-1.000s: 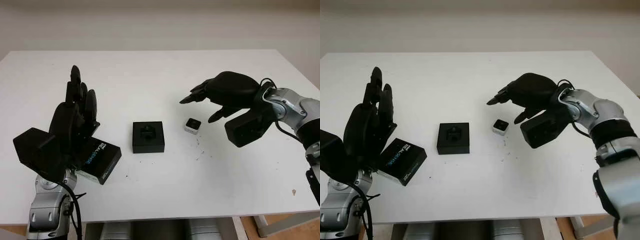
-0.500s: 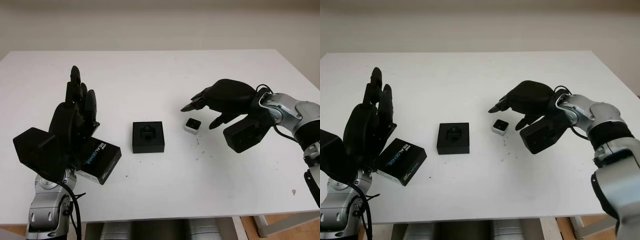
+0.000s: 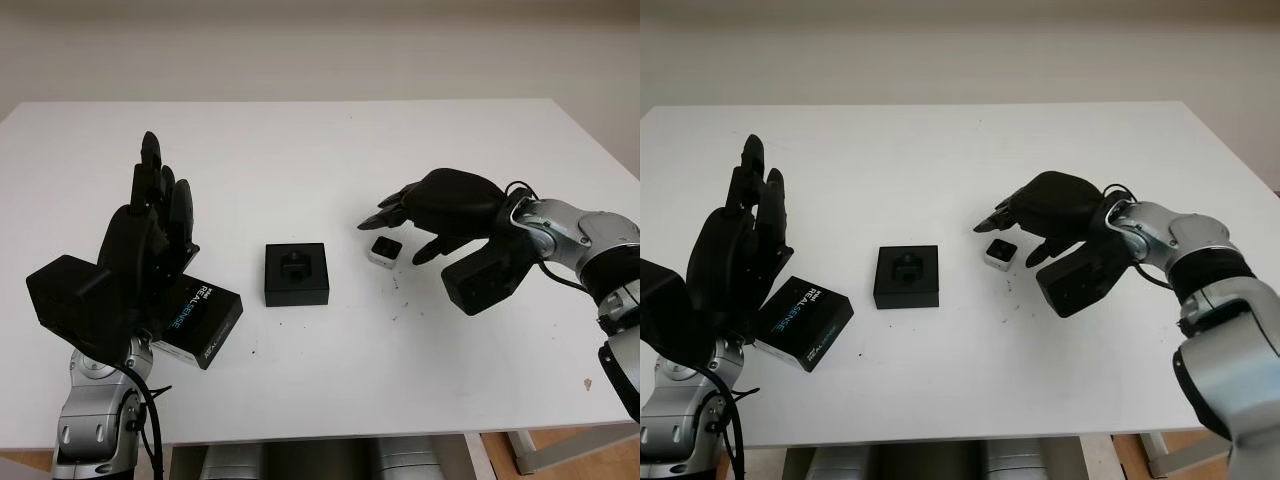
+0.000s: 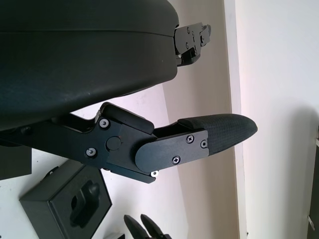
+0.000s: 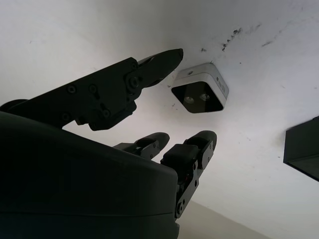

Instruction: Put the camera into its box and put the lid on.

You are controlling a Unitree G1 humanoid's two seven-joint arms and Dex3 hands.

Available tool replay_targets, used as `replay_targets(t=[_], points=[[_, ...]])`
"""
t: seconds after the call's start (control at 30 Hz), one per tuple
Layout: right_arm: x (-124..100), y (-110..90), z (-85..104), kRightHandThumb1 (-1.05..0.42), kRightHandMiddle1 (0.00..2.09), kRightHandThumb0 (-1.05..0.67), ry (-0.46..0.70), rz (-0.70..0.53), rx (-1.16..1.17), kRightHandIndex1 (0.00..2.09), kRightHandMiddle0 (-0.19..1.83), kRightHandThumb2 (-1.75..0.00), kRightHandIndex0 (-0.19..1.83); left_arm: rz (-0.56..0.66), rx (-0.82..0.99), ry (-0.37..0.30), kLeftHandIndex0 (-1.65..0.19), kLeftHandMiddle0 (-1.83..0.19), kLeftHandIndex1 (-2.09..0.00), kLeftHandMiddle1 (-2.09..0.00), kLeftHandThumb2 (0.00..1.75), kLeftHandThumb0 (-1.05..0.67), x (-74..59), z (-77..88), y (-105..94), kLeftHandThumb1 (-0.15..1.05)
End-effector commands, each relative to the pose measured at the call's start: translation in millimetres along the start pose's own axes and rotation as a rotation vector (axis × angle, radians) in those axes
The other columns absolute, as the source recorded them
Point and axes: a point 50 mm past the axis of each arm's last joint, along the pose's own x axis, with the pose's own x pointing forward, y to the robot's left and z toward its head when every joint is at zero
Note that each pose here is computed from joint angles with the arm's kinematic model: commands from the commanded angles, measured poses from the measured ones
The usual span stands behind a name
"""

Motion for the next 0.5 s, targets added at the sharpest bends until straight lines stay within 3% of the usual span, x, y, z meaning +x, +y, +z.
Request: replay_targets(t=[0.0,0.47], points=[[2.9,-7.9,0.0,-0.83,0.08,-0.30,-0.004,-0.025,-0.012,0.10,0.58,-0.06,0.53,0.000,0.004,-0.020,0.19,0.19,0.00,0.00,0.66,-0.81,-0.4,4.1,-0.4,1.05],[7.8,2.4,4.1,-0.84,0.10,-0.34,-0.010,-0.033,-0.059,0.11,0.62,-0.05,0.56,0.002,-0.008,-0.015,0.19,0.19,0.00,0.00,0.65,-0.80,-4.6,2.7,1.5,1.05]])
